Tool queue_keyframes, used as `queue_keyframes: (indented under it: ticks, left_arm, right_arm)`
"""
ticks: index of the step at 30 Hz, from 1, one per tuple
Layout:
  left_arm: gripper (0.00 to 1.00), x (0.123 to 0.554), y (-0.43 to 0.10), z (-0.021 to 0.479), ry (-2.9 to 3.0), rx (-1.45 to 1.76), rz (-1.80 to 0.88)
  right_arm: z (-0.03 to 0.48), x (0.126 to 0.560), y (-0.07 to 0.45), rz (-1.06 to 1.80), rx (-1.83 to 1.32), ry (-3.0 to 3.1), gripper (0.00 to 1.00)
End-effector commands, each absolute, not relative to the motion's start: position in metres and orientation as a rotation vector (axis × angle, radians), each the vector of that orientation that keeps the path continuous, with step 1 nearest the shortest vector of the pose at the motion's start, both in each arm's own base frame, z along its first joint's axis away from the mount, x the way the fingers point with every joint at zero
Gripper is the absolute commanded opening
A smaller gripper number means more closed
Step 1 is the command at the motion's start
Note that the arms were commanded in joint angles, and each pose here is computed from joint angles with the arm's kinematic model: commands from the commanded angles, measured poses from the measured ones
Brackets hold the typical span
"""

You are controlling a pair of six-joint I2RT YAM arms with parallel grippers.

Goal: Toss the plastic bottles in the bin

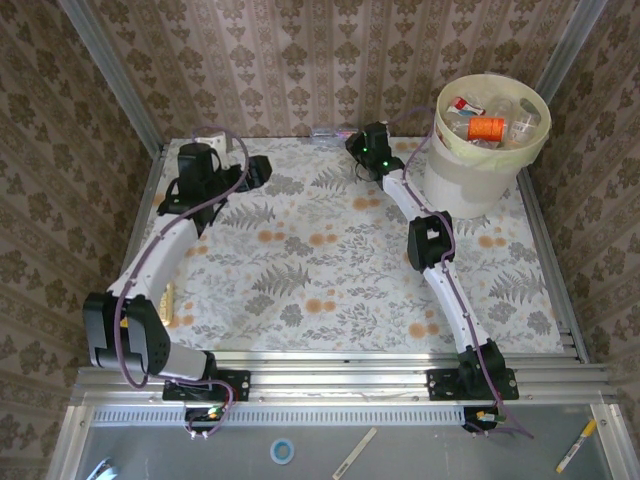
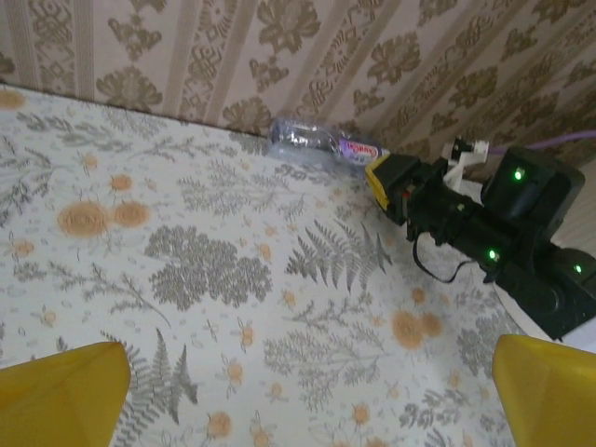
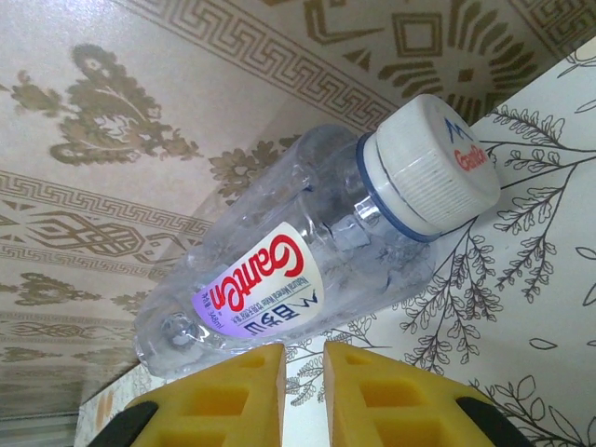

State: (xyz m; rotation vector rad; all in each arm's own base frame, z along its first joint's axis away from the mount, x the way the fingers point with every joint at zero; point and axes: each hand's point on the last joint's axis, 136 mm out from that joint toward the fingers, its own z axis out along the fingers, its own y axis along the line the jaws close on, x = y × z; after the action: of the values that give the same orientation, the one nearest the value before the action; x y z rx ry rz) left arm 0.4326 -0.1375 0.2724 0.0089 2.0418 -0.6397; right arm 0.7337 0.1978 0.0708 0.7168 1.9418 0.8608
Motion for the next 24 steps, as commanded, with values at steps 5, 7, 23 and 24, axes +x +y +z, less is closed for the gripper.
queue_keyframes:
  ticks: [5,7,23,24]
  left_arm:
    - [1.00,0.474,-0.137,0.275,2.015,-0.012,-0.666]
    - [1.00,0.482,-0.144,0.273,2.007,0.001,-0.708]
    - [1.00,0.490,-0.161,0.251,2.020,0.027,-0.823]
    - [1.00,0.489,-0.161,0.250,2.024,0.023,-0.830]
  right_arm:
    - [0.110,0.728,0.190,0.776,0.684,1.933,0.21]
    - [0.115,0.730,0.177,0.745,0.725,1.907,0.21]
    - [0.096,0.757,0.100,0.731,1.028,1.670,0.35]
    - [0.094,0.759,0.100,0.759,1.037,1.649,0.36]
